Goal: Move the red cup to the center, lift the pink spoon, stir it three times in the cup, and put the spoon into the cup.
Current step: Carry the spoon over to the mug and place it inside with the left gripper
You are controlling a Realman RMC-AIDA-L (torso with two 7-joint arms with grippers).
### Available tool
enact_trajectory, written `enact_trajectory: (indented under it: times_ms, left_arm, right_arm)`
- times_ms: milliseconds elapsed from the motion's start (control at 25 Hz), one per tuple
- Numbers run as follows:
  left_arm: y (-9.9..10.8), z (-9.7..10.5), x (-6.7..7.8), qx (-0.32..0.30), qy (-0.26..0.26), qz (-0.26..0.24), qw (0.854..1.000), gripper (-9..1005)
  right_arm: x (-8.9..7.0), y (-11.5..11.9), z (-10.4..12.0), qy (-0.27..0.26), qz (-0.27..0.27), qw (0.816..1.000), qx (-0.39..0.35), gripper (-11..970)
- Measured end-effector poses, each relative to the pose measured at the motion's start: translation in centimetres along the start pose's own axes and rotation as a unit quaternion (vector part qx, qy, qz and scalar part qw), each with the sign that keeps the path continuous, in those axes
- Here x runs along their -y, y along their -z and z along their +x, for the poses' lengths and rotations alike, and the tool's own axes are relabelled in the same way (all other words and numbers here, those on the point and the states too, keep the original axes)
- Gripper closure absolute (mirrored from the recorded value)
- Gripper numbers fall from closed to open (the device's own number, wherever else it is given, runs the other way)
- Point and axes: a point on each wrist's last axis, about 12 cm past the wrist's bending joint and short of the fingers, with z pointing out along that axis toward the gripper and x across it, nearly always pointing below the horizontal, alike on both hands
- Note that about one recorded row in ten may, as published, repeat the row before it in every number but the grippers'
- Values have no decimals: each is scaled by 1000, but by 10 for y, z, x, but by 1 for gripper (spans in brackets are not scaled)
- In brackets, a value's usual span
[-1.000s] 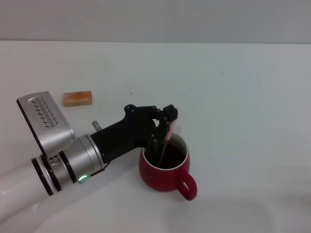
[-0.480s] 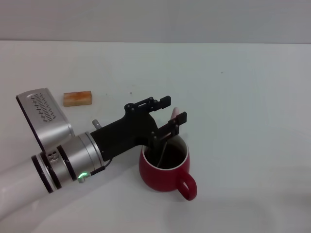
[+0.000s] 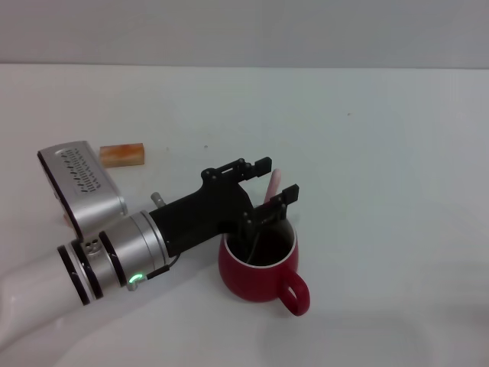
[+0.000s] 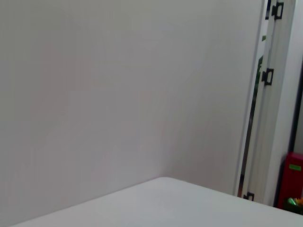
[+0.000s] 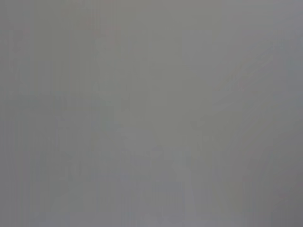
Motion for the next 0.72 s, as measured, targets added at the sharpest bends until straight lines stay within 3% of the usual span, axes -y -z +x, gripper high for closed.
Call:
enact_trajectory:
  times_ms: [720]
  left_arm:
    - [-4, 2, 0, -14, -4, 0, 1000, 422]
  right_arm:
    - [0, 0, 0, -1, 0, 1000, 0, 632]
